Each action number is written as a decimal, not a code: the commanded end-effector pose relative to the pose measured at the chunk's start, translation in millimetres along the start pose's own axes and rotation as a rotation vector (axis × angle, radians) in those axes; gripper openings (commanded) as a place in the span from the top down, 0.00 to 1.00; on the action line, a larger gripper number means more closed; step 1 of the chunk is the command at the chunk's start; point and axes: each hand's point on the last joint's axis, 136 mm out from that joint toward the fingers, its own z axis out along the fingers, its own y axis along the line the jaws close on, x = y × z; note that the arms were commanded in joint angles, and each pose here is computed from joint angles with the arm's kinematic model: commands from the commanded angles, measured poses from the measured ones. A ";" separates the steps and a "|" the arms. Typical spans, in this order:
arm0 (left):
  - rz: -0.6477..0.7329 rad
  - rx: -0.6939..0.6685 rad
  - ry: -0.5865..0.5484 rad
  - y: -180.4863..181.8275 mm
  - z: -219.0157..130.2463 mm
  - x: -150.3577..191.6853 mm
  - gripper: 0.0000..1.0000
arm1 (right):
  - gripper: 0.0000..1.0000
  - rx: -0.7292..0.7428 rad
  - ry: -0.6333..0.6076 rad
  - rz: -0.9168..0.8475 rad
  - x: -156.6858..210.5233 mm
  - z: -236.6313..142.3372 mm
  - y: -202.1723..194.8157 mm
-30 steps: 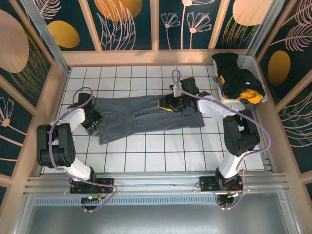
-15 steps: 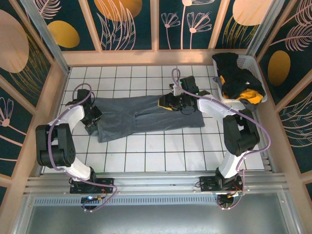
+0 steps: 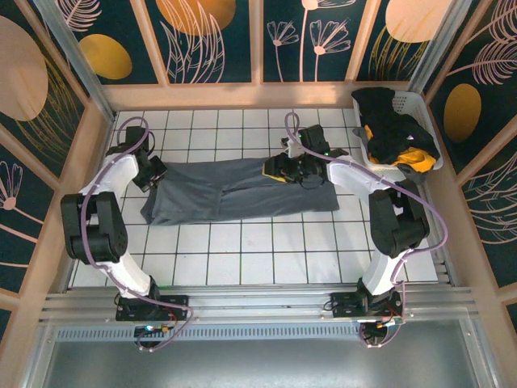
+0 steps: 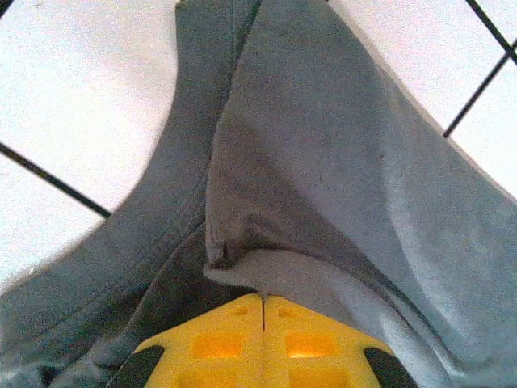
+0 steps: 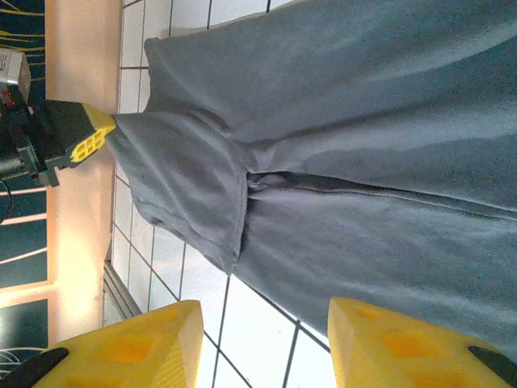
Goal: Fold and stack the t-shirts
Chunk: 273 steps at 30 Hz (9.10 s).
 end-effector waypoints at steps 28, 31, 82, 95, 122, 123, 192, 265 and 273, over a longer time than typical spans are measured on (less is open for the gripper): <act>-0.374 0.203 0.173 -6.3 -7.8 120.6 0.61 | 0.81 0.617 -0.156 0.195 -58.1 -55.6 -188.1; -0.424 0.213 0.196 -5.5 6.3 130.3 0.62 | 0.81 0.661 -0.141 0.186 -67.2 -48.1 -202.7; 0.330 0.236 0.092 -200.4 -23.5 96.1 0.44 | 0.49 0.910 0.137 0.301 210.6 -102.8 -121.3; 0.506 0.148 0.569 -28.3 -58.4 295.3 0.43 | 0.55 0.800 0.312 0.223 249.3 -54.2 -127.9; 0.563 0.013 0.710 -0.2 -44.4 357.9 0.53 | 1.00 0.685 0.398 0.236 277.2 -48.7 -93.8; 0.559 0.004 0.714 3.8 -47.0 357.8 0.53 | 1.00 0.684 0.398 0.236 277.1 -48.7 -93.9; 0.274 0.345 0.168 -229.6 16.7 76.1 0.30 | 0.31 0.511 -0.138 0.216 -125.1 -22.5 -105.1; -0.050 0.592 0.336 -165.7 -115.1 157.6 1.00 | 1.00 0.390 -0.089 0.413 10.5 -71.9 -0.8; -0.077 0.618 0.275 -234.9 -58.6 85.5 0.91 | 1.00 0.349 -0.224 0.494 -93.3 -44.8 -45.6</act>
